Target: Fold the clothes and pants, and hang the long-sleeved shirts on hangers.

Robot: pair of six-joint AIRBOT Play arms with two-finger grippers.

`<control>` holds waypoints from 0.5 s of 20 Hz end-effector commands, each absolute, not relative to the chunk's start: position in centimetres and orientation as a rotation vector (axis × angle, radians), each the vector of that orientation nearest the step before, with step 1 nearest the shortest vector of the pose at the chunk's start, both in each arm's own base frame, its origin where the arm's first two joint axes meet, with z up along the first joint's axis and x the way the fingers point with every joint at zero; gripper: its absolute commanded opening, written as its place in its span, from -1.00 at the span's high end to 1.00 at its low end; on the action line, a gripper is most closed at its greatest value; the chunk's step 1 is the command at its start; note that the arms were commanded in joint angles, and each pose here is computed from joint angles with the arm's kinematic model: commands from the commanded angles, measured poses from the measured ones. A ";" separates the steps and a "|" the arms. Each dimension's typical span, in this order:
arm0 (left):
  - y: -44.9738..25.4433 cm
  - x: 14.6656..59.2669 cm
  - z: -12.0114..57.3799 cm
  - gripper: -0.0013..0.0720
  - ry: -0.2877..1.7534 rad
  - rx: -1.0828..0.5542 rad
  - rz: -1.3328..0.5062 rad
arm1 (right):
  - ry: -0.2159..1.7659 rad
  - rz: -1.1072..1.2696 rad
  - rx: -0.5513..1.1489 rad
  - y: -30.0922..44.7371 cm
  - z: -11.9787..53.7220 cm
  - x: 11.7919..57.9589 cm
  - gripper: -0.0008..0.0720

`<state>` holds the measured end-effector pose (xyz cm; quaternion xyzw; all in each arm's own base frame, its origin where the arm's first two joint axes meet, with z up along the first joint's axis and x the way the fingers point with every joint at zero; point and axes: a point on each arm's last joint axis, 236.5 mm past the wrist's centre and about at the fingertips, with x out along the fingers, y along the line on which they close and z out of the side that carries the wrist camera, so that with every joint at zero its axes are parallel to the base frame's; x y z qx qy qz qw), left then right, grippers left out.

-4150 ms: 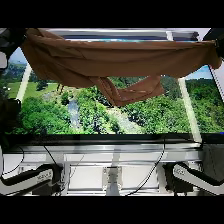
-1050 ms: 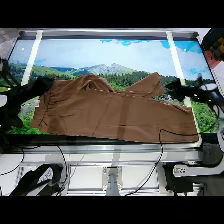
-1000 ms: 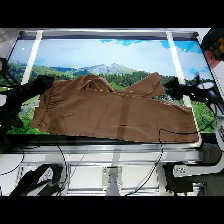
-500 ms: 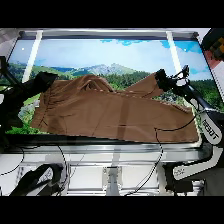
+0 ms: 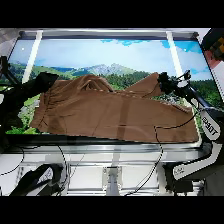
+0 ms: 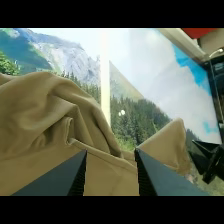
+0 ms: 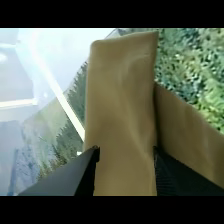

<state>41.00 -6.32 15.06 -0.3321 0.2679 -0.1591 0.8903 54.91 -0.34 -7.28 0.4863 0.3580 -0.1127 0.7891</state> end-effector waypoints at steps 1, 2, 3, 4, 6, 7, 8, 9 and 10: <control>-6.3 41.0 15.1 0.03 0.556 -0.689 -0.330 | 0.785 -0.247 1.028 -0.8 -7.6 54.6 -0.14; -6.3 41.0 15.1 0.03 0.556 -0.689 -0.330 | 0.787 -0.246 1.028 -0.8 -7.6 54.6 -0.14; -6.3 41.0 15.1 0.03 0.556 -0.689 -0.330 | 0.791 -0.245 1.029 -0.7 -7.7 54.6 -0.14; -6.3 41.0 15.1 0.03 0.555 -0.689 -0.330 | 0.793 -0.244 1.029 -0.7 -7.7 54.5 -0.14; -6.3 41.0 15.1 0.03 0.556 -0.689 -0.330 | 0.802 -0.245 1.030 -0.6 -8.0 54.5 -0.14; -6.3 41.0 15.1 0.03 0.556 -0.689 -0.330 | 0.817 -0.245 1.034 -0.4 -8.5 54.3 -0.14; -6.3 41.0 15.1 0.03 0.556 -0.689 -0.330 | 0.835 -0.245 1.036 -0.1 -9.1 54.1 -0.14; -6.3 41.0 15.1 0.03 0.555 -0.689 -0.330 | 0.846 -0.246 1.034 0.1 -9.6 54.0 -0.14; -6.3 41.0 15.1 0.03 0.555 -0.689 -0.330 | 0.850 -0.244 1.030 0.5 -9.9 54.0 -0.14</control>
